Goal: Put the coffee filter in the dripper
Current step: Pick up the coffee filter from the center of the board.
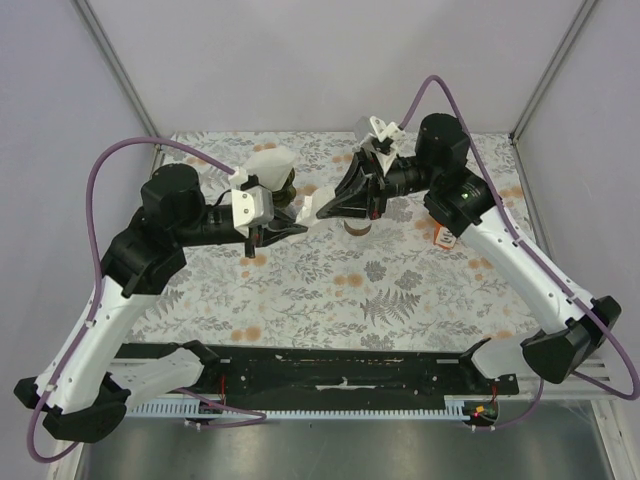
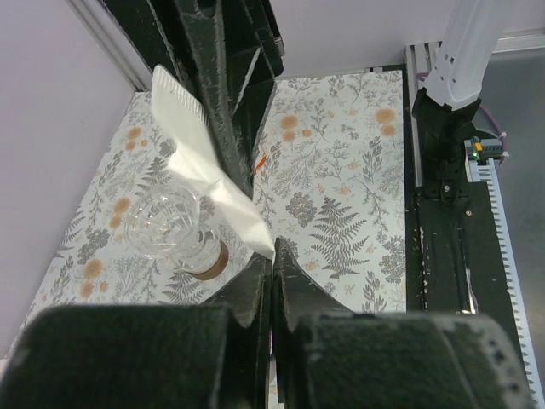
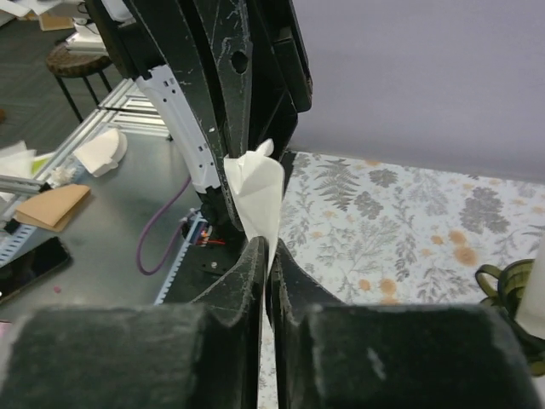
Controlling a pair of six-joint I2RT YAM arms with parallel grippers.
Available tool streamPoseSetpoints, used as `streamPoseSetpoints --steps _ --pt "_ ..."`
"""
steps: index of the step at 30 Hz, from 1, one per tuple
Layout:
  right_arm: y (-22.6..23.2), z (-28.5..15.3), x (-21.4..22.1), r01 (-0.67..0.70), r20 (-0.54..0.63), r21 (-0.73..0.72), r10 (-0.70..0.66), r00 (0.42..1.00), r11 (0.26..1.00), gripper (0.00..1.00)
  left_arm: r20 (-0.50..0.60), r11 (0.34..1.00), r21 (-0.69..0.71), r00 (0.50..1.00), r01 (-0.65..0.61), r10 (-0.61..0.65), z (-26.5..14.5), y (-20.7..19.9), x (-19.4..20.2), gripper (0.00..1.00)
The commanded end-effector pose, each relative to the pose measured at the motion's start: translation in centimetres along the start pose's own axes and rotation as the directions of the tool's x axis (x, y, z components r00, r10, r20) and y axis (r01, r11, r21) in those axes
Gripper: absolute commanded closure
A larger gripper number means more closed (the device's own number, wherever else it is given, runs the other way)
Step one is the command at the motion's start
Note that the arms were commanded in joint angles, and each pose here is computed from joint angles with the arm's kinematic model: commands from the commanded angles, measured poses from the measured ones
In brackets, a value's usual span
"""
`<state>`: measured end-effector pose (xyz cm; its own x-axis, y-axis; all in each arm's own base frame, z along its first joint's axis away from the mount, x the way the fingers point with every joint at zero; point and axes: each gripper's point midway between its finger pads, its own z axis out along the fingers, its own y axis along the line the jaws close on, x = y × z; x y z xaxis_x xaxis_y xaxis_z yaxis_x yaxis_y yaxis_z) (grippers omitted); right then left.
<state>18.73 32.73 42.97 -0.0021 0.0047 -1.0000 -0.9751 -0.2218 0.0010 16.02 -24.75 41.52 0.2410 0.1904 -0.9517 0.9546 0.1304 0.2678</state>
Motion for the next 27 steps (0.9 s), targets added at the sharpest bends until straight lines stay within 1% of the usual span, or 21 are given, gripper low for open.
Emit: streamPoseSetpoints --steps 1,2,3,4,5,6,7,9,11,13,15,18,21,22,24,25,26,27 --pt "1.2 0.3 -1.6 -0.013 0.023 -0.091 0.015 1.000 0.996 1.00 0.007 0.997 -0.024 0.997 -0.077 0.077 -0.3 0.5 -0.9 0.98" --pt "1.3 0.3 -1.4 -0.005 0.021 -0.092 0.007 1.000 0.996 1.00 0.008 0.997 -0.025 0.997 -0.075 0.075 -0.3 0.5 -1.0 0.95" --pt "1.4 0.2 -1.2 0.015 0.019 -0.096 -0.014 1.000 0.995 1.00 0.007 0.998 -0.026 0.998 -0.064 0.065 -0.4 0.5 -1.0 0.86" --pt "1.6 0.0 -1.1 0.050 0.018 -0.094 -0.048 0.999 0.994 1.00 0.009 0.998 -0.026 0.999 -0.048 0.048 -0.6 0.3 -1.3 0.71" --pt "1.8 -0.2 -0.7 0.086 0.012 -0.087 -0.085 0.996 0.992 1.00 0.015 1.000 -0.024 1.000 -0.020 0.021 -0.7 0.2 -1.6 0.60" --pt "2.0 -0.4 -0.4 0.148 0.005 -0.082 -0.148 0.989 0.986 1.00 0.019 1.000 -0.018 1.000 0.011 -0.010 -0.8 -0.1 -1.8 0.51" --pt "2.4 -0.6 0.1 0.166 -0.014 -0.075 -0.167 0.986 0.983 1.00 0.031 1.000 -0.005 0.999 0.026 -0.026 -1.1 -0.3 -2.3 0.46" --pt "3.0 -1.0 0.4 0.253 -0.048 -0.040 -0.254 0.966 0.967 1.00 0.048 0.998 0.029 0.997 0.060 -0.062 -1.4 -1.0 -2.9 0.41" --pt "3.7 -1.0 0.6 0.308 -0.072 -0.033 -0.310 0.948 0.951 1.00 0.058 0.992 0.099 0.994 0.082 -0.088 -1.5 -2.4 -3.0 0.41" --pt "4.1 -0.9 0.6 0.349 -0.091 -0.017 -0.349 0.933 0.937 1.00 0.059 0.987 0.126 0.993 0.096 -0.104 -1.3 -2.9 -2.7 0.44" --pt "4.3 -0.6 0.7 0.377 -0.116 -0.012 -0.376 0.919 0.926 1.00 0.048 0.989 0.108 0.993 0.104 -0.110 -1.2 -2.6 -2.1 0.47" --pt "4.6 -0.1 1.1 0.395 -0.149 -0.025 -0.394 0.907 0.918 1.00 0.044 0.992 0.077 0.993 0.104 -0.108 -1.1 -2.0 -1.8 0.48" --pt "4.6 0.3 1.1 0.417 -0.170 -0.025 -0.415 0.894 0.909 1.00 0.060 0.984 0.111 0.987 0.139 -0.147 -0.9 -2.6 -2.1 0.52" --pt "4.4 0.3 1.2 0.428 -0.180 -0.016 -0.424 0.888 0.904 1.00 0.067 0.980 0.133 0.985 0.149 -0.159 -0.9 -3.0 -2.1 0.55" --pt "3.9 0.3 1.1 0.443 -0.196 0.008 -0.433 0.880 0.897 1.00 0.074 0.974 0.160 0.982 0.161 -0.175 -0.8 -3.6 -2.1 0.65" --pt "3.7 0.2 0.9 0.450 -0.201 0.019 -0.438 0.876 0.893 1.00 0.075 0.971 0.170 0.981 0.166 -0.181 -0.9 -3.8 -2.0 0.66" --pt "3.5 0.1 0.8 0.458 -0.207 0.031 -0.443 0.872 0.888 1.00 0.079 0.972 0.167 0.981 0.163 -0.178 -1.0 -3.9 -2.0 0.74" --pt "3.3 0.0 0.6 0.468 -0.215 0.045 -0.449 0.868 0.883 1.00 0.080 0.974 0.165 0.982 0.157 -0.172 -1.0 -3.9 -1.9 0.84"
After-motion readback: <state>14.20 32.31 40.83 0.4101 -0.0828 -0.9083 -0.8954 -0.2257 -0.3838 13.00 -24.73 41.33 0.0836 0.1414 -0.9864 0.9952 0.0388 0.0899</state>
